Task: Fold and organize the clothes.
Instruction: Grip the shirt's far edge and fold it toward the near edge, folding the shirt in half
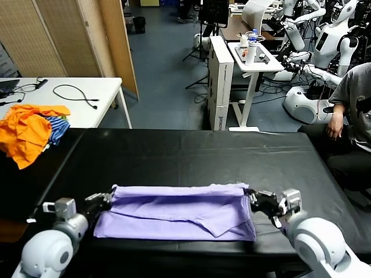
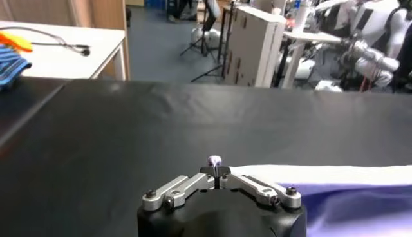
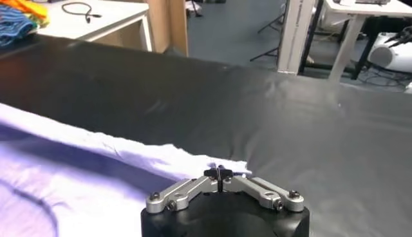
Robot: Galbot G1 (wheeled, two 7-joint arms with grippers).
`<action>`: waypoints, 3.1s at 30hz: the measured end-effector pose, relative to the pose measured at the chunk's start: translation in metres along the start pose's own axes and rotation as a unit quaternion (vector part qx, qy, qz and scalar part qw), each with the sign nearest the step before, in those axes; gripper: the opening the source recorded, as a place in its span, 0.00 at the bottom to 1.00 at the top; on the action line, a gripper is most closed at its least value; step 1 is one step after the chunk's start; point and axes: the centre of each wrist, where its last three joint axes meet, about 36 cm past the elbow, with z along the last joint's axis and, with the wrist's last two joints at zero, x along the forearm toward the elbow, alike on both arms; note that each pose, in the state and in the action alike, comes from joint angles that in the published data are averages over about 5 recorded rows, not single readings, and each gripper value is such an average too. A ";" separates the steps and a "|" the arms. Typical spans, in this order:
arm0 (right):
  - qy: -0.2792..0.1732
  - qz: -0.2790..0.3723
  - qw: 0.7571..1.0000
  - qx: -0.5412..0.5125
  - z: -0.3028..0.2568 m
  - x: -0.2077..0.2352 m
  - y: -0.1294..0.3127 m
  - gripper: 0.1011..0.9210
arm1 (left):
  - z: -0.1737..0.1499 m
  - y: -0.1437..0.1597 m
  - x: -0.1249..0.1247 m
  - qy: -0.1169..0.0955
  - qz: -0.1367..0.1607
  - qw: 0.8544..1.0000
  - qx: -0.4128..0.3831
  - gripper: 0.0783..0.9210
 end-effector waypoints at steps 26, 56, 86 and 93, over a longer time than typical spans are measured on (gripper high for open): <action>-0.031 0.018 0.999 -0.031 0.001 0.034 0.015 0.98 | 0.006 -0.008 0.029 -0.012 -0.049 0.999 -0.003 0.97; -0.020 0.057 0.990 -0.130 0.005 -0.076 -0.024 0.81 | 0.011 0.012 -0.035 0.003 -0.036 0.998 0.046 0.91; -0.047 0.050 0.990 -0.122 0.009 -0.079 -0.025 0.44 | 0.010 0.009 -0.058 -0.011 -0.030 0.999 0.021 0.10; -0.050 0.051 0.991 -0.110 0.006 -0.061 -0.028 0.90 | 0.009 0.007 -0.044 -0.012 -0.033 0.999 0.024 0.52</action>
